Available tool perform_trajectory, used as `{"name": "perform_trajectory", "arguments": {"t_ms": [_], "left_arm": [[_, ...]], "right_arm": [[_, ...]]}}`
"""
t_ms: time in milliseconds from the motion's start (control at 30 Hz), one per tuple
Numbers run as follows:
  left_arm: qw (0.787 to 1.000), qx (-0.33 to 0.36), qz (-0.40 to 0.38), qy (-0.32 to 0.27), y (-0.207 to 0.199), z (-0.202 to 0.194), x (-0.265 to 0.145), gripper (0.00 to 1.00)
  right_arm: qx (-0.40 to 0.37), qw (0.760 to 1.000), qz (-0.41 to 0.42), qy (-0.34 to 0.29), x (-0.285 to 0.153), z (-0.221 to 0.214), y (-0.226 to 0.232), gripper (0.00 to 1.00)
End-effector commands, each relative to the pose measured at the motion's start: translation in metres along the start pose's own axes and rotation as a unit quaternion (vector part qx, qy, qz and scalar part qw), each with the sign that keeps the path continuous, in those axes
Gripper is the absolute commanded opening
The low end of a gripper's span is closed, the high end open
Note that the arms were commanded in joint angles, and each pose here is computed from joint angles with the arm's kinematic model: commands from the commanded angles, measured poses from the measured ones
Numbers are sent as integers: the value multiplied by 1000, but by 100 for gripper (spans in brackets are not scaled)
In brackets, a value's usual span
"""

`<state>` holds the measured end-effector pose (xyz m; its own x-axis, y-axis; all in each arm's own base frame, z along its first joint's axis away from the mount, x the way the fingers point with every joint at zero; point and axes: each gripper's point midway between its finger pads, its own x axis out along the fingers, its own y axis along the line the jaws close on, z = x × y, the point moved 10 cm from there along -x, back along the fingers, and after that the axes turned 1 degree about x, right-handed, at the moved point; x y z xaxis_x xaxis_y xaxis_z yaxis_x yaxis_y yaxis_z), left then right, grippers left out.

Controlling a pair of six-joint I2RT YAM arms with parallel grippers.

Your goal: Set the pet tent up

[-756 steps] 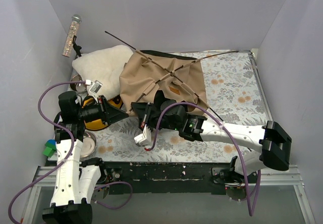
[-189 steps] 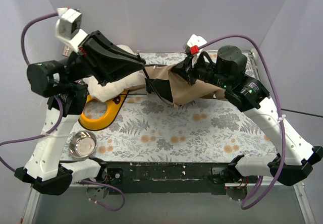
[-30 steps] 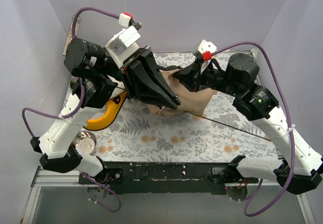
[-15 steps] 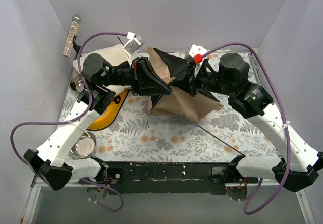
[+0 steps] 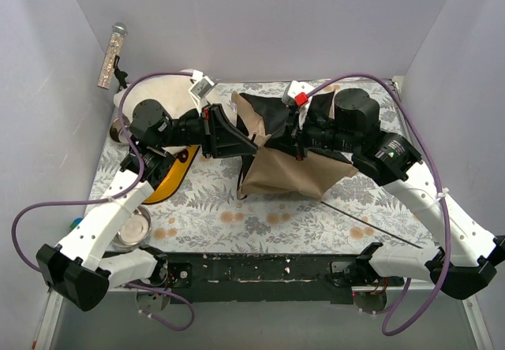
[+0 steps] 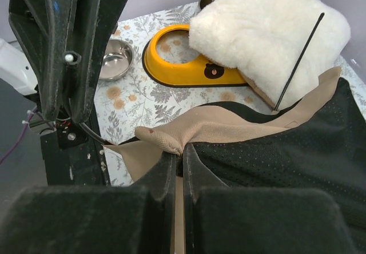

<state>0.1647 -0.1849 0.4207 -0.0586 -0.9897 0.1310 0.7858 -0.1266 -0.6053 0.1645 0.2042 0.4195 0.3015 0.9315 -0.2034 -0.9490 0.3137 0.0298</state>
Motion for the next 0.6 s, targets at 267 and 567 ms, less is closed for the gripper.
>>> {"name": "perform_trajectory", "arguments": {"t_ms": [267,567], "left_arm": [[982,-162,52,87,33,-65,-15,0],[977,-177,63,103,49,-77,-10,0]], "right_arm": [[-62,982,-38,-172,-25,64,3,1],[-55,982,-17,-177,-24,69,6,1]]}}
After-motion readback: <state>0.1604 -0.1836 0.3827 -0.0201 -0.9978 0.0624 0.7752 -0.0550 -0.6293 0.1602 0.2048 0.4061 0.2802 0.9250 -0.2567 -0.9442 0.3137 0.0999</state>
